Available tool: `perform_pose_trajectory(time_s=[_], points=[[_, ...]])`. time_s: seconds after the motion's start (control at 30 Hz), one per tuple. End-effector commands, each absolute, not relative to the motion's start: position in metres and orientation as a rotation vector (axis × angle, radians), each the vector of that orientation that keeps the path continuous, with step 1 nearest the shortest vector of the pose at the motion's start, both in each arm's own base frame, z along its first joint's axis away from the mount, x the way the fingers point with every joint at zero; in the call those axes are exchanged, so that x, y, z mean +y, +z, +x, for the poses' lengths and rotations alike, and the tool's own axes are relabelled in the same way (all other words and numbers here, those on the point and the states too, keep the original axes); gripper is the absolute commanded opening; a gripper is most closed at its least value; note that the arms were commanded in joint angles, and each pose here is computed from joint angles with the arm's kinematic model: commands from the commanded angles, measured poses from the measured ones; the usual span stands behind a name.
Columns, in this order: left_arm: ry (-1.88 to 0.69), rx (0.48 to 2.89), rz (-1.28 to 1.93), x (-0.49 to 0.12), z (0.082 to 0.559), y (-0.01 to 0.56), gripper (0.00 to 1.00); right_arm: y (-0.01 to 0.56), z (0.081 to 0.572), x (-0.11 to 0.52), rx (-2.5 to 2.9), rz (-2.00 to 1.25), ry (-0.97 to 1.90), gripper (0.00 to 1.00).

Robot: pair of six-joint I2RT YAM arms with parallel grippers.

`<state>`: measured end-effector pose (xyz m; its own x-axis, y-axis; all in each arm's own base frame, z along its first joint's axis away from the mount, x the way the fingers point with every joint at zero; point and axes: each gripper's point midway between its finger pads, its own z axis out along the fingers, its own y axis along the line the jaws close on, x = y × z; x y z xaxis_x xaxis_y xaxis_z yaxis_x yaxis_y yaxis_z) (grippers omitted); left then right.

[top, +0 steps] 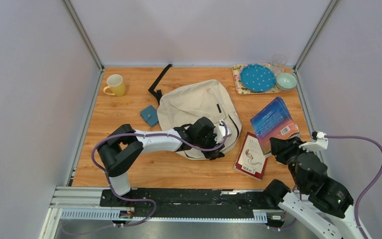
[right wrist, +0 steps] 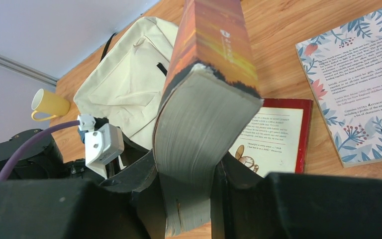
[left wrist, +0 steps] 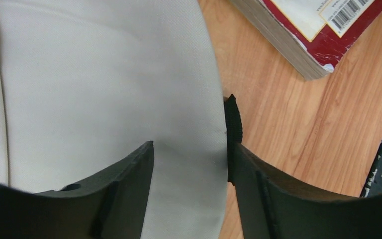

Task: Pack the student bag
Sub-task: Place the book in the student bag.

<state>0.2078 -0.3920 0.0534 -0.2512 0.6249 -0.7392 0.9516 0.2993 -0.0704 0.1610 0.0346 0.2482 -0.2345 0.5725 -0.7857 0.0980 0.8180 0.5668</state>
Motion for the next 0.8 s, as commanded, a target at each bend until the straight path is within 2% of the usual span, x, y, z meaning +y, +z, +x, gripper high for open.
perform_pose_trajectory(time_s=[0.0,0.07,0.2,0.23,0.27,0.3,0.77], points=[[-0.671,1.905,1.418,-0.404,0.218,0.062,0.59,0.312,0.159,0.021,1.538,0.634,0.634,0.00],[-0.668,1.916,1.421,-0.403,0.218,0.059,0.48,0.313,0.158,0.019,1.532,0.641,0.640,0.00],[-0.673,1.913,1.411,-0.404,0.218,0.061,0.18,0.310,0.156,0.018,1.537,0.649,0.641,0.00],[-0.673,1.913,1.411,-0.404,0.218,0.062,0.15,0.310,0.156,0.018,1.539,0.647,0.641,0.00],[-0.672,1.914,1.410,-0.404,0.219,0.063,0.04,0.309,0.156,0.018,1.537,0.651,0.642,0.00],[-0.671,1.914,1.407,-0.405,0.219,0.063,0.00,0.308,0.155,0.019,1.544,0.645,0.645,0.00],[-0.685,1.800,1.302,-0.414,0.246,0.154,0.00,0.301,0.136,0.025,1.591,0.628,0.764,0.00]])
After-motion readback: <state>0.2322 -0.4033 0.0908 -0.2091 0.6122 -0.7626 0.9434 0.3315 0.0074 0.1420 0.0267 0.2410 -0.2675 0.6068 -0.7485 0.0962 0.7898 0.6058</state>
